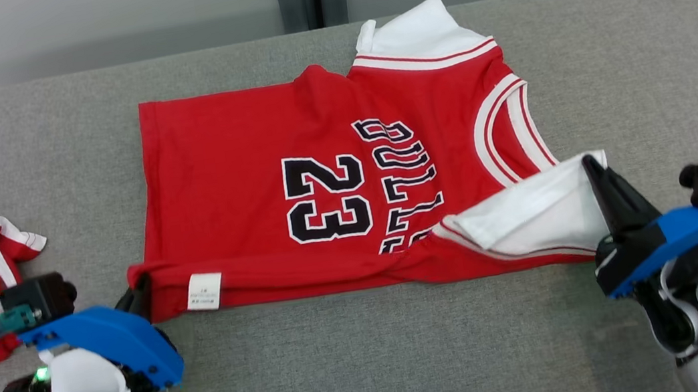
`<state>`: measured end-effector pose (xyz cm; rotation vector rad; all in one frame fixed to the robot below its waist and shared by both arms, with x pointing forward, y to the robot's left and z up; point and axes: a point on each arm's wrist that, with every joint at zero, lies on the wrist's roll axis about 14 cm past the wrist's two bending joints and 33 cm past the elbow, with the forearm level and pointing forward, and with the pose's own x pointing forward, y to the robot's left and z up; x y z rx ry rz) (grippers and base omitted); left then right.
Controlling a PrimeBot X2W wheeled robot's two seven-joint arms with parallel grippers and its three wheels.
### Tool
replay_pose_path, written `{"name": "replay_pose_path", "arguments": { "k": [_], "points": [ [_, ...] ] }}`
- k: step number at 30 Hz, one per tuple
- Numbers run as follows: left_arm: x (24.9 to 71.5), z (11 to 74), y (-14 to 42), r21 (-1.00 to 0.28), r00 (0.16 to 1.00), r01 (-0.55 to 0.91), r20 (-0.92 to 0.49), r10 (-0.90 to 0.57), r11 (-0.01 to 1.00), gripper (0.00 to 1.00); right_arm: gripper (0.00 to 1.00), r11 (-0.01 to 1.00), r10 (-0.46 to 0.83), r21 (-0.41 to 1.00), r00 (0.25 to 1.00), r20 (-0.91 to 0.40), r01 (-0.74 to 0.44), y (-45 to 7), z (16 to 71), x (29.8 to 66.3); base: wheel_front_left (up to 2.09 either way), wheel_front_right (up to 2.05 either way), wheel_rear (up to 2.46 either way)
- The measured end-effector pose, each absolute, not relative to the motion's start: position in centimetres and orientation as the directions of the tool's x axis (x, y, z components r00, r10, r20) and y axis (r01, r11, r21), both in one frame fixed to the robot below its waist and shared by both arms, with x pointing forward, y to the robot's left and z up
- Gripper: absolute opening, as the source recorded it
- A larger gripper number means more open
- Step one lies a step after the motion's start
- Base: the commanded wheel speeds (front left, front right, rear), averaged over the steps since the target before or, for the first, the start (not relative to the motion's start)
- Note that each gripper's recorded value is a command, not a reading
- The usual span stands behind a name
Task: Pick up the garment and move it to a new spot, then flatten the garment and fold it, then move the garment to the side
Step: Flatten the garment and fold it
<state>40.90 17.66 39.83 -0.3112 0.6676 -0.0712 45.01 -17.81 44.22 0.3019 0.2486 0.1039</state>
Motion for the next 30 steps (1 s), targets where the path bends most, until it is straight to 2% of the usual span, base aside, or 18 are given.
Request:
{"name": "replay_pose_path", "arguments": {
  "k": [4,5,6,7,8,12,16,19,24,30],
  "points": [
    [42.3,39.7,17.6,-0.311,0.781,-0.025,-0.599,-0.176,0.950,0.00,0.00,0.948,0.146,0.311,0.962,-0.230,-0.070,-17.6,43.9,47.2,0.00,0.00,0.00],
    [42.5,39.6,17.4,-0.315,0.779,-0.020,-0.600,-0.183,0.949,0.05,0.00,0.947,0.150,0.311,0.963,-0.225,-0.075,-17.5,43.9,47.6,0.00,0.00,0.00],
    [42.7,39.5,17.3,-0.317,0.776,-0.017,-0.603,-0.188,0.948,0.29,0.23,0.948,0.151,0.308,0.965,-0.215,-0.080,-17.4,43.9,48.0,0.00,0.00,0.00],
    [43.0,39.4,17.3,-0.319,0.777,-0.014,-0.600,-0.190,0.948,0.85,0.73,0.948,0.152,0.306,0.966,-0.208,-0.083,-17.3,44.0,48.3,0.00,0.00,0.00],
    [43.3,39.5,17.3,-0.323,0.785,-0.014,-0.589,-0.190,0.946,1.00,1.00,0.950,0.153,0.300,0.970,-0.190,-0.091,-17.2,44.1,48.6,0.00,0.00,0.00],
    [44.2,40.1,17.1,-0.310,0.830,0.012,-0.527,-0.182,0.951,1.00,1.00,0.961,0.145,0.251,0.983,-0.116,-0.112,-17.5,44.8,49.2,0.00,0.00,0.00],
    [45.4,42.4,17.4,-0.274,0.925,0.021,-0.359,-0.122,0.962,1.00,1.00,0.973,0.146,0.191,0.986,-0.075,-0.130,-17.7,45.6,49.3,0.00,0.00,0.00],
    [45.3,43.7,17.6,-0.231,0.963,0.029,-0.253,-0.088,0.973,1.00,1.00,0.980,0.141,0.140,0.990,-0.002,-0.139,-18.1,47.9,49.3,0.00,0.00,0.00],
    [43.9,44.8,17.3,-0.148,0.988,0.049,-0.140,-0.070,0.988,1.00,1.00,0.986,0.124,0.108,0.992,0.031,-0.126,-18.3,48.7,46.4,0.00,0.00,0.00],
    [41.7,44.8,16.9,-0.062,0.989,0.084,-0.115,-0.090,0.995,1.00,1.00,0.988,0.120,0.097,0.992,0.041,-0.123,-18.0,48.9,43.1,0.00,0.00,0.00]
  ]
}}
